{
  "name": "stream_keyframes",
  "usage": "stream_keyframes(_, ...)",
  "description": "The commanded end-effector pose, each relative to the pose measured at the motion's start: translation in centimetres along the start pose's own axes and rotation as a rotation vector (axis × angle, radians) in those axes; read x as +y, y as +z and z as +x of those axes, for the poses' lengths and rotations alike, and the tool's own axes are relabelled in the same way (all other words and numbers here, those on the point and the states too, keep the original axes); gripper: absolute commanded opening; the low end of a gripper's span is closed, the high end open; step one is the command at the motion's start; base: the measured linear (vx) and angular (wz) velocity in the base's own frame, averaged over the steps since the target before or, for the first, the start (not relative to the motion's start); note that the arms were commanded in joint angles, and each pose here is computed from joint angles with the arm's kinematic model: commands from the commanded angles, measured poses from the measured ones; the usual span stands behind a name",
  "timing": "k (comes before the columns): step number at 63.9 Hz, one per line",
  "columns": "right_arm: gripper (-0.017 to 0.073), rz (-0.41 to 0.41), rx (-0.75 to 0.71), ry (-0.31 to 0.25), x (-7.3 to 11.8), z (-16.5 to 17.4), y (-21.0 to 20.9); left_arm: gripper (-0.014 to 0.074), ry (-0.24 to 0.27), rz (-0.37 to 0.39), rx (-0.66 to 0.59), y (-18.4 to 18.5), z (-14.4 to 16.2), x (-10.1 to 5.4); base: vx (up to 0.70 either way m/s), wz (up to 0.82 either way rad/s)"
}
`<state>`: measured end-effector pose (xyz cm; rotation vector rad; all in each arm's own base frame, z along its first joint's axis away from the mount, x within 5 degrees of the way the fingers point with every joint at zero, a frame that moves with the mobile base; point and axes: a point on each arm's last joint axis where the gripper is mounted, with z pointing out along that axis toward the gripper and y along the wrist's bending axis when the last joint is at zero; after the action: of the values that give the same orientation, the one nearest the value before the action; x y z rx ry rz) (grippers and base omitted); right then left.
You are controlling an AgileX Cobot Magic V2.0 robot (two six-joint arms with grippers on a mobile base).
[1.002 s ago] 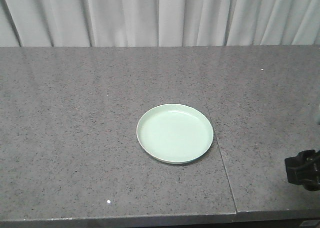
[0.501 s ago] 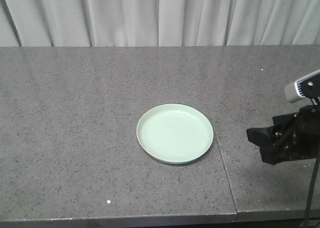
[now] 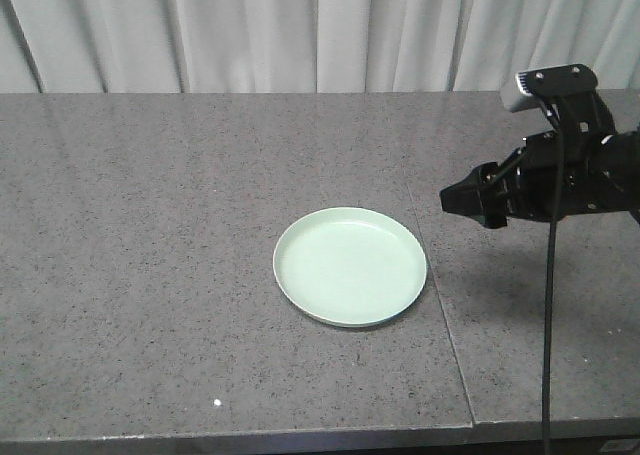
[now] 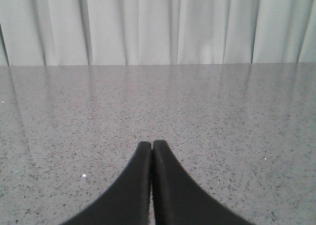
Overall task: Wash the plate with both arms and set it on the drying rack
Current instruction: 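Move the right gripper over the rim of the pale green plate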
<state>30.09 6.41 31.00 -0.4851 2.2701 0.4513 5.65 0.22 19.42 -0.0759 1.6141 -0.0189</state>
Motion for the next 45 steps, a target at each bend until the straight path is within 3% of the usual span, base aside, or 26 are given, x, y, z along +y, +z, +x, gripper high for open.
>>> stream_keyframes(1, 0.0473, 0.000, -0.065, -0.009, 0.8, -2.5, -0.1, -0.0006, -0.013, 0.009, -0.066, 0.0, 0.0, 0.0, 0.00, 0.00)
stream_keyframes(14, 0.0473, 0.074, 0.045, -0.004, 2.3, -4.4, 2.9, -0.0006, -0.013, 0.009, -0.066, 0.0, 0.0, 0.0, 0.00, 0.00)
stream_keyframes(28, 0.0473, 0.225, 0.249, 0.135, 1.0, -4.8, 6.1, -0.0006, -0.013, 0.009, -0.066, 0.0, 0.0, 0.0, 0.00, 0.00)
stream_keyframes(45, 0.0473, 0.227, 0.430, 0.147, 0.2, -4.5, 9.3, -0.0006, -0.013, 0.009, -0.066, 0.0, 0.0, 0.0, 0.00, 0.00)
